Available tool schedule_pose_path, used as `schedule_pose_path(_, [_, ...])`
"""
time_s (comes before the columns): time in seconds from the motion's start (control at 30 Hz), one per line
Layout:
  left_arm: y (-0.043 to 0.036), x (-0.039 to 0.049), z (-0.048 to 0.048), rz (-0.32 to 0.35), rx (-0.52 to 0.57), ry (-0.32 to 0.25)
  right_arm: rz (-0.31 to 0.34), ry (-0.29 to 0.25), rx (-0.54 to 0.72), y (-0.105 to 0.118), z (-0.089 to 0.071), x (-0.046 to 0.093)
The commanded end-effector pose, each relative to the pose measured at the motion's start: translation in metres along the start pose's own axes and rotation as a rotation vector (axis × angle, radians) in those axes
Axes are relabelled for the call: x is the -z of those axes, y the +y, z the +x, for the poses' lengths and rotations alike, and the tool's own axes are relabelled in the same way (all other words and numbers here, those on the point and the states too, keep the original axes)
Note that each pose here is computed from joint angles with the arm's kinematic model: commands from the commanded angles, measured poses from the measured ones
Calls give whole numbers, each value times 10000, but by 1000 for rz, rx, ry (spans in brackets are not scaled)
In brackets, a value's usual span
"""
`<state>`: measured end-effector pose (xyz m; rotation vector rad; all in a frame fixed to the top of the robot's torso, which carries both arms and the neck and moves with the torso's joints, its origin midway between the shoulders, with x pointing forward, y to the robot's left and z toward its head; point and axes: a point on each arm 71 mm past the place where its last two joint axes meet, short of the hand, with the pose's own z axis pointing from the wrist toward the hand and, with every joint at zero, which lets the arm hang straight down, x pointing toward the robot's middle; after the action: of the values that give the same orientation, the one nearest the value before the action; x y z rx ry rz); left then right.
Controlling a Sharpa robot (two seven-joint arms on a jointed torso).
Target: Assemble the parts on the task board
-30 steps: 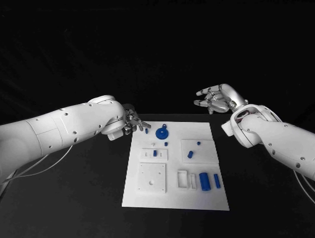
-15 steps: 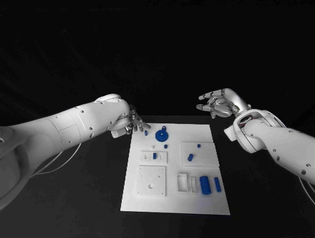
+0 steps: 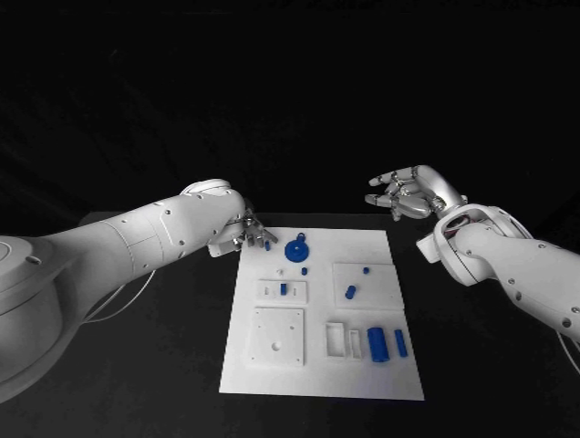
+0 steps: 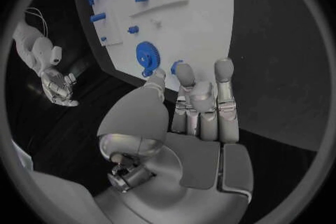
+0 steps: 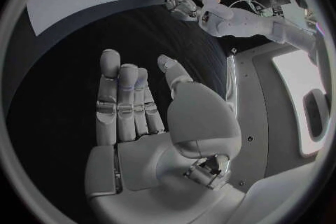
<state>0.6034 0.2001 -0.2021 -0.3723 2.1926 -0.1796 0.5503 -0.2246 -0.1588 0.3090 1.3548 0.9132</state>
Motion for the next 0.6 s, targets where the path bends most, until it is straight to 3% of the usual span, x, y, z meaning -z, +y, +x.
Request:
schedule_pose_path(0.03, [-20,-2,-7,15,-36,-11,-7,3,4,11,2,-4])
schedule_pose_path(0.6, [-47,-11,15,24,-15,19,-8,2,3,15,8,-10])
